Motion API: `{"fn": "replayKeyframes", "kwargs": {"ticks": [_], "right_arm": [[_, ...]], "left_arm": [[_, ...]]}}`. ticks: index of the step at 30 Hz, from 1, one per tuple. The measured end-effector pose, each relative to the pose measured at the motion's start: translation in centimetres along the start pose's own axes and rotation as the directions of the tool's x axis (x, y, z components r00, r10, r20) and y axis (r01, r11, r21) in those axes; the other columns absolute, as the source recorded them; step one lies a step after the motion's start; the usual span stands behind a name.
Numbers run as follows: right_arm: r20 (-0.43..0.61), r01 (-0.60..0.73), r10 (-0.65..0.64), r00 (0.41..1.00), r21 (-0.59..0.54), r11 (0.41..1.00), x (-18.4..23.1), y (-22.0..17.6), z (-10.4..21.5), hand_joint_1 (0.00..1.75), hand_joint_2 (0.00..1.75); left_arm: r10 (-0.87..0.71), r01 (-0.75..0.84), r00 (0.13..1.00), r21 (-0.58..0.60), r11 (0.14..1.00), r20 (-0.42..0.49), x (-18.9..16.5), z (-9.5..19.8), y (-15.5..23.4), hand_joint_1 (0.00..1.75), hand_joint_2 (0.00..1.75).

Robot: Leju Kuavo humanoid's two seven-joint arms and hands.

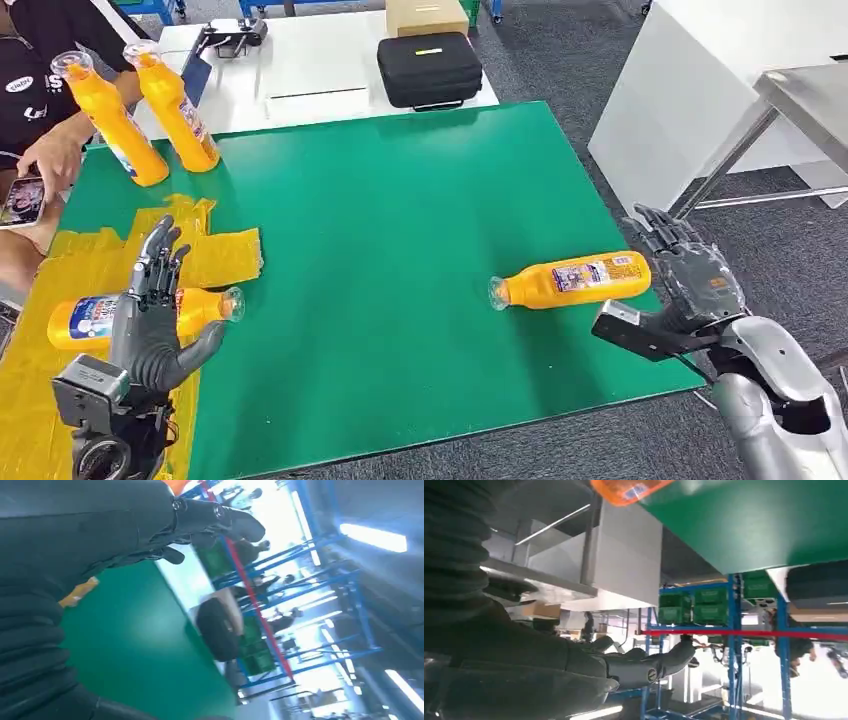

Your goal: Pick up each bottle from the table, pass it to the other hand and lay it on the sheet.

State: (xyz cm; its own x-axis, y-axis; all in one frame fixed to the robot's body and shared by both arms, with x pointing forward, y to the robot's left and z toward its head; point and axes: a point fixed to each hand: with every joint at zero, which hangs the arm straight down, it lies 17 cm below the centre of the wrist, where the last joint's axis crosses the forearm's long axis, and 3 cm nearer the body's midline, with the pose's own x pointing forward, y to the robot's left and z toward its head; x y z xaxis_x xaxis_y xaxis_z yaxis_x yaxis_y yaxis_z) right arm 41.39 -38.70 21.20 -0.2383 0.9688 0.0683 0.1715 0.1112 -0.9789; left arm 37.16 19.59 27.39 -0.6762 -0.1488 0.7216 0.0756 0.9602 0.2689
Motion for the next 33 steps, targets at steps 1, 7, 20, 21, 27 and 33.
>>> {"fn": "replayKeyframes", "kwargs": {"ticks": [1, 7, 20, 21, 27, 33], "right_arm": [[-0.005, -0.002, 0.002, 1.000, 0.008, 1.000, -0.4, 0.1, 0.0, 0.00, 1.75], [-0.045, 0.067, -0.062, 0.997, 0.142, 0.988, -3.2, 2.4, 0.2, 0.00, 1.75], [-0.151, 0.069, -0.010, 0.989, 0.386, 0.920, -11.5, 6.9, 0.7, 0.00, 1.75], [-0.152, 0.068, -0.008, 0.988, 0.391, 0.918, -11.6, 7.0, 0.8, 0.00, 1.75], [-0.153, 0.065, -0.001, 0.988, 0.414, 0.908, -11.9, 7.7, 1.0, 0.00, 1.75], [-0.159, 0.066, 0.005, 0.987, 0.437, 0.897, -12.4, 8.4, 0.7, 0.00, 1.75]], "left_arm": [[0.018, -0.018, 1.000, 0.002, 1.000, 0.012, 0.5, -0.1, 0.0, 0.00, 1.75], [0.071, -0.072, 0.995, 0.013, 0.997, 0.073, 2.9, -0.7, 0.4, 0.00, 1.75], [0.117, -0.118, 0.986, 0.002, 0.993, 0.116, 4.2, -1.8, 0.1, 0.00, 1.75], [0.118, -0.119, 0.986, 0.002, 0.993, 0.116, 4.2, -1.8, 0.1, 0.00, 1.75], [0.121, -0.121, 0.986, -0.001, 0.993, 0.118, 4.3, -1.8, -0.1, 0.00, 1.75], [0.127, -0.129, 0.984, 0.002, 0.992, 0.124, 4.5, -2.1, 0.0, 0.00, 1.75]]}}
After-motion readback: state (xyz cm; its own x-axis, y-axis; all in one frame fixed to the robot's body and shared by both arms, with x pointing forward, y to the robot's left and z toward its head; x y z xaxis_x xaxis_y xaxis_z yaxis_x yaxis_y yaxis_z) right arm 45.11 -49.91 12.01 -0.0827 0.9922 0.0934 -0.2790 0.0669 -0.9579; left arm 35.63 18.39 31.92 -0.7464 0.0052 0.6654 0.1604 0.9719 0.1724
